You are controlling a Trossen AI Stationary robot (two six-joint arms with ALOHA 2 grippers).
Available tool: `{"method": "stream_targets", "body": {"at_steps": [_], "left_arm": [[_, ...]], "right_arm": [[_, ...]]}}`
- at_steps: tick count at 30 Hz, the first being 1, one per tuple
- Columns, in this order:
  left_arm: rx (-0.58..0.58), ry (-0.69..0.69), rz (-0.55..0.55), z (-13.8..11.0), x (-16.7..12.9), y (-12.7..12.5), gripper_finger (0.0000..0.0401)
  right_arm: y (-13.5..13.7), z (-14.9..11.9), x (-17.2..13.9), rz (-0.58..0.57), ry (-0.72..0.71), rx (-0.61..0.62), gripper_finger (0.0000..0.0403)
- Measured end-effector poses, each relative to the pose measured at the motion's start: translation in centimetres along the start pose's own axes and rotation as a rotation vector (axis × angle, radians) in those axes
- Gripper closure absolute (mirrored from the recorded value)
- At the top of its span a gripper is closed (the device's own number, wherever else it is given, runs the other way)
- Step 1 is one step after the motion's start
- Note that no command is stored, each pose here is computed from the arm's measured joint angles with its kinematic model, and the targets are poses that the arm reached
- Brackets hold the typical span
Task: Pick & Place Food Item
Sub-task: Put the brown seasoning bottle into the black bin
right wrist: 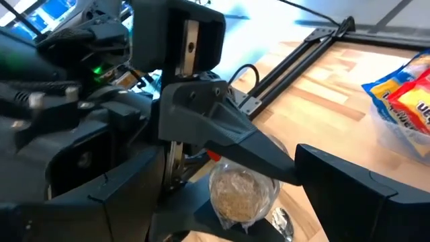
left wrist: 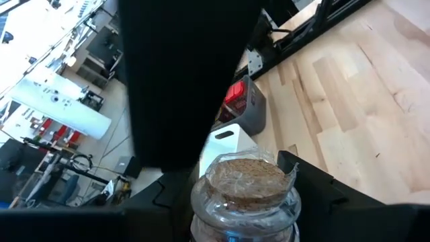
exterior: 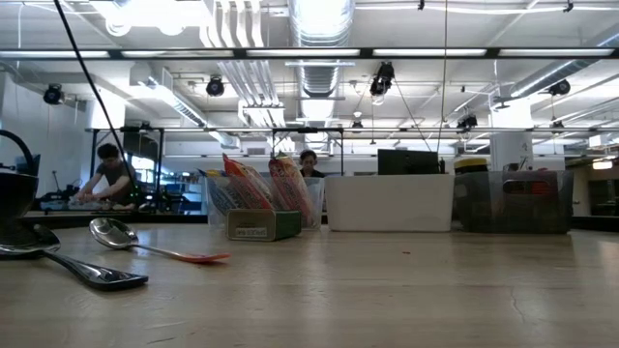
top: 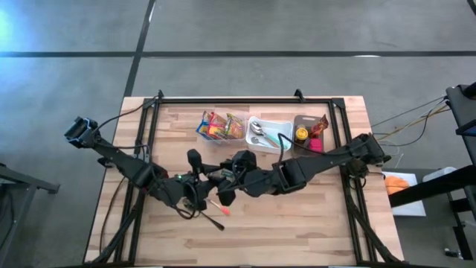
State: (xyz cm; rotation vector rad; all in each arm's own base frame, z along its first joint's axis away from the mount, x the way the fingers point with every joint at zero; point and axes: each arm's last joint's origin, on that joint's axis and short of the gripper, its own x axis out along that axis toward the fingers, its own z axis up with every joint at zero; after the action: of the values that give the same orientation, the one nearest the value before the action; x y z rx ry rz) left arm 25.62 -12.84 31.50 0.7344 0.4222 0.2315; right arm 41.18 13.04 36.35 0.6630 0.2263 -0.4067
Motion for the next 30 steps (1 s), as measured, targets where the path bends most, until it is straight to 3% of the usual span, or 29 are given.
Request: {"method": "stream_targets", "body": {"at_steps": [17,30], "left_arm": [[0.046,0.044,0.058,-0.24,-0.02,0.12,0.0231],[0.051,0.034,0.055,-0.13,-0.01,0.15,0.0231]], "right_arm": [[-0.71,-0.08,0.05,-0.057,0.026,0.057,0.0074],[-0.43,-0.61,0.88,-0.016,0.045,0.105,0.0074]]}}
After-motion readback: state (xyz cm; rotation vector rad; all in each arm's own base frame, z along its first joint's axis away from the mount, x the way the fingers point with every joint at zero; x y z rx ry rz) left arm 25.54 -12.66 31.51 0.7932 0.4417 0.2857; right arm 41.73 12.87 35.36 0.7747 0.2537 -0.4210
